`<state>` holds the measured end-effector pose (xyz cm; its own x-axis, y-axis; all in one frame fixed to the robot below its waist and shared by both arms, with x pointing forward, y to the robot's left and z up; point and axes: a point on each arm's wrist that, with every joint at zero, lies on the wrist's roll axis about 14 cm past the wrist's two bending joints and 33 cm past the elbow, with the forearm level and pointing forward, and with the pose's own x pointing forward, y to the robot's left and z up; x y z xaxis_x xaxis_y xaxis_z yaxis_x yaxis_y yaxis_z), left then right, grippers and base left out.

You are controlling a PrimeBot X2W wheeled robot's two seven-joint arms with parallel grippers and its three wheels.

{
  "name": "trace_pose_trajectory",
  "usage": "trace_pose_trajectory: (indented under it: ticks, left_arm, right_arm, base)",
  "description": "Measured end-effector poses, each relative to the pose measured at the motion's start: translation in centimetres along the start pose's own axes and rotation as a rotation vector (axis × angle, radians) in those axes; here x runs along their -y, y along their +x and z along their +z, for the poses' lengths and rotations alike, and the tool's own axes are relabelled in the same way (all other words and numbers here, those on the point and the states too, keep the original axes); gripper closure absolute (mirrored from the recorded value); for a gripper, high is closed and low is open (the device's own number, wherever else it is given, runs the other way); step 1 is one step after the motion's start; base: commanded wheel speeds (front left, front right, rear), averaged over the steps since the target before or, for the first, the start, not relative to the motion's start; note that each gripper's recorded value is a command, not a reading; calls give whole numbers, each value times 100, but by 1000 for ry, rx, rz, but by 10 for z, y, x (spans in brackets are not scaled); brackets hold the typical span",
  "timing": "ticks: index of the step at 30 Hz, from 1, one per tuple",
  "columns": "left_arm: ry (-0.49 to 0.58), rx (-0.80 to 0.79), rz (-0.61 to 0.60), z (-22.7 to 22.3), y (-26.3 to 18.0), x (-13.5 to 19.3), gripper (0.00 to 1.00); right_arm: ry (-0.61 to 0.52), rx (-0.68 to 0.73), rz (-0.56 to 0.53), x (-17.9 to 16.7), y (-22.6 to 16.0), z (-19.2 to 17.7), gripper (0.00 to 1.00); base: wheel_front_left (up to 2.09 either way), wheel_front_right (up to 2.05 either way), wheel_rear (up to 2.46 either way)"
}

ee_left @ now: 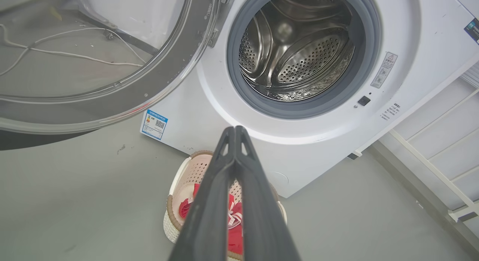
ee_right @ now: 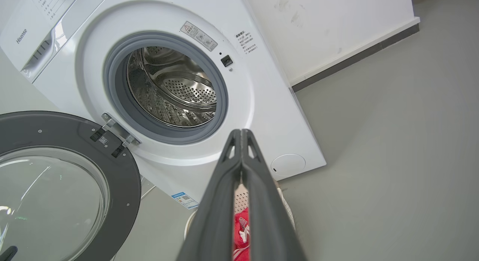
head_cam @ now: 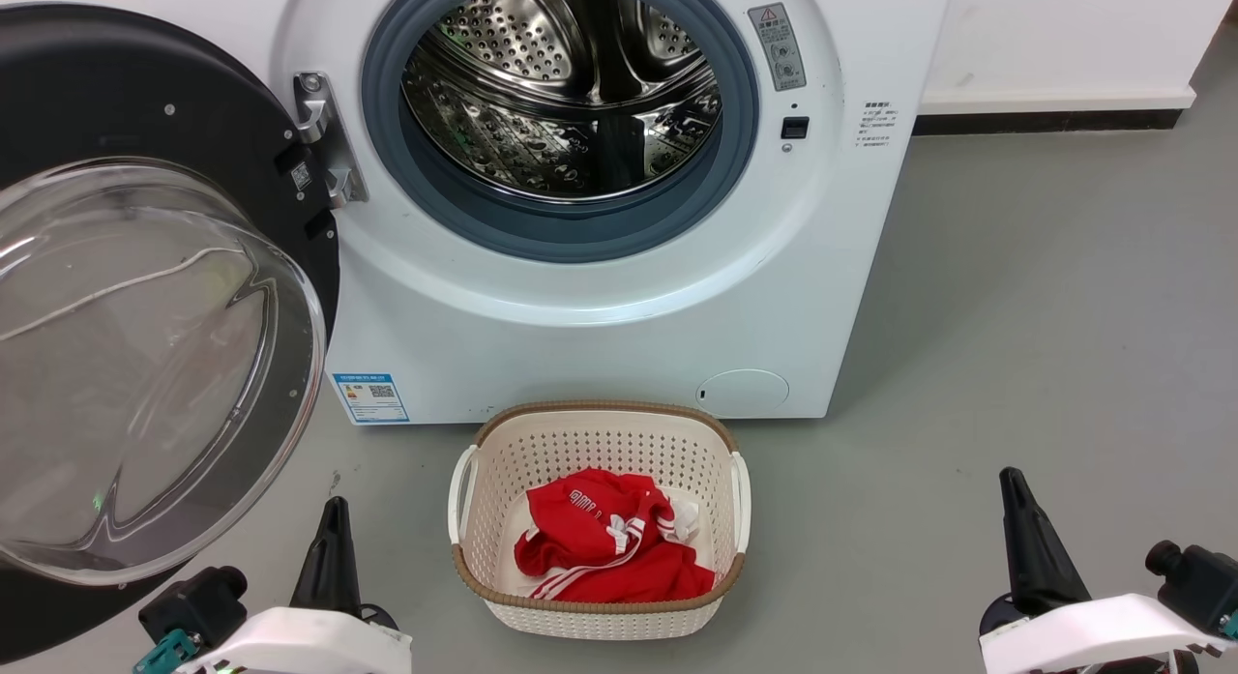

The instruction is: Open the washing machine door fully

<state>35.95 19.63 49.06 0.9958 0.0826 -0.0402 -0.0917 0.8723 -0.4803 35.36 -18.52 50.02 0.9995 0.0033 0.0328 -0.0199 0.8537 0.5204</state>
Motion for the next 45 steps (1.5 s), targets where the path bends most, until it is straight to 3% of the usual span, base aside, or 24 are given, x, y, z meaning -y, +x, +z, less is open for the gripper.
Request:
trace_pose_trajectory:
  ticks: [20, 45]
  left_arm:
    - [-300, -41, 9, -2, 8, -2, 100]
    - [-600, -62, -1, 1, 16, -1, 100]
  right_arm:
    - [285, -8, -39, 7, 9, 3, 100]
    - [571, -16, -59, 11, 19, 4, 100]
  base:
    - [0, 0, 0]
    - [0, 0, 0]
